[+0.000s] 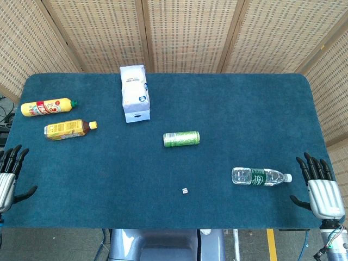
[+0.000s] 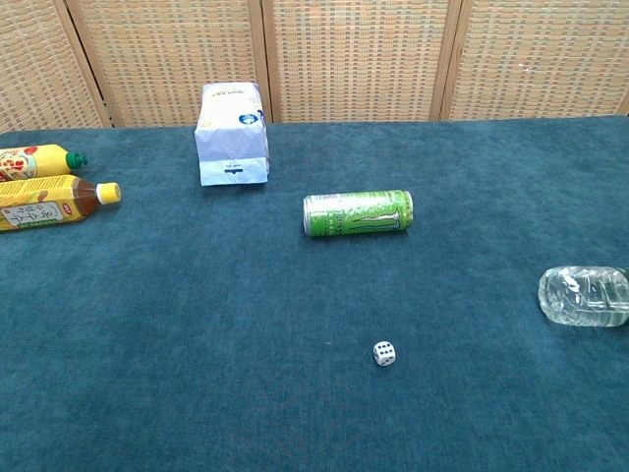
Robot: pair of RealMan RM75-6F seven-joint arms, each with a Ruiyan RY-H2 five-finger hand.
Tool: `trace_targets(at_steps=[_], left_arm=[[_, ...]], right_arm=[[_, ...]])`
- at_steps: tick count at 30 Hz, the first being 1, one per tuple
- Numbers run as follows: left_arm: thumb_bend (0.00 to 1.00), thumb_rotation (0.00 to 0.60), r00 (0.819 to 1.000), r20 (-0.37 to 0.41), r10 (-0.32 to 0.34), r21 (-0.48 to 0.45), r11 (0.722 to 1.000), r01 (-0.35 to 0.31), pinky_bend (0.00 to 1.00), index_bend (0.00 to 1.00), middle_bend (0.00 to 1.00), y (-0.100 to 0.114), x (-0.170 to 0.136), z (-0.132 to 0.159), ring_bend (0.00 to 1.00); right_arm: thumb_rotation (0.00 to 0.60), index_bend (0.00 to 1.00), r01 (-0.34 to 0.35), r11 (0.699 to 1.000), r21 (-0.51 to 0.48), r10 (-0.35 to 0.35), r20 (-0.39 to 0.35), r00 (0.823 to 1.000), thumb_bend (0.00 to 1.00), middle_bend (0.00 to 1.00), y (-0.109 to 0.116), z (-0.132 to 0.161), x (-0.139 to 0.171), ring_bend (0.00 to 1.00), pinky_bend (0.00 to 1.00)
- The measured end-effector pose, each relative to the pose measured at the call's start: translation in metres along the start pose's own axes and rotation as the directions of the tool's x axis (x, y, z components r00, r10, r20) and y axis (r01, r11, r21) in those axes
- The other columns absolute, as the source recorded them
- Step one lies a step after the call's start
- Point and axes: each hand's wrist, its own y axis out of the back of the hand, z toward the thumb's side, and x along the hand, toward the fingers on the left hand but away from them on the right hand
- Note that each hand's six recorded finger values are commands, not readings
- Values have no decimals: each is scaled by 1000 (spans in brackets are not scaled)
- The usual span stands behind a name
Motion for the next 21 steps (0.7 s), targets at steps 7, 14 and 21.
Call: trace_targets(at_steps=[7,14,21], left_arm=[[192,600,1000,-4,7,-3,1000,-7,0,0,0,2,-1,-1,0],[192,600,1000,-4,8,-6,1000,-8,0,0,0,2,-1,-2,0],[193,600,1000,-3,6,-3,1000,-6,0,0,0,2,-1,-2,0]], right_arm=[[600,2,-5,1000,2,5,-7,1000,158,0,-1,2,0,0,0],[600,2,7,1000,-4,-7,-17,1000,156,0,1,5,1,0,0],[600,2,12,1000,-6,-12,-23,1000,156,0,1,5,1,0,0]])
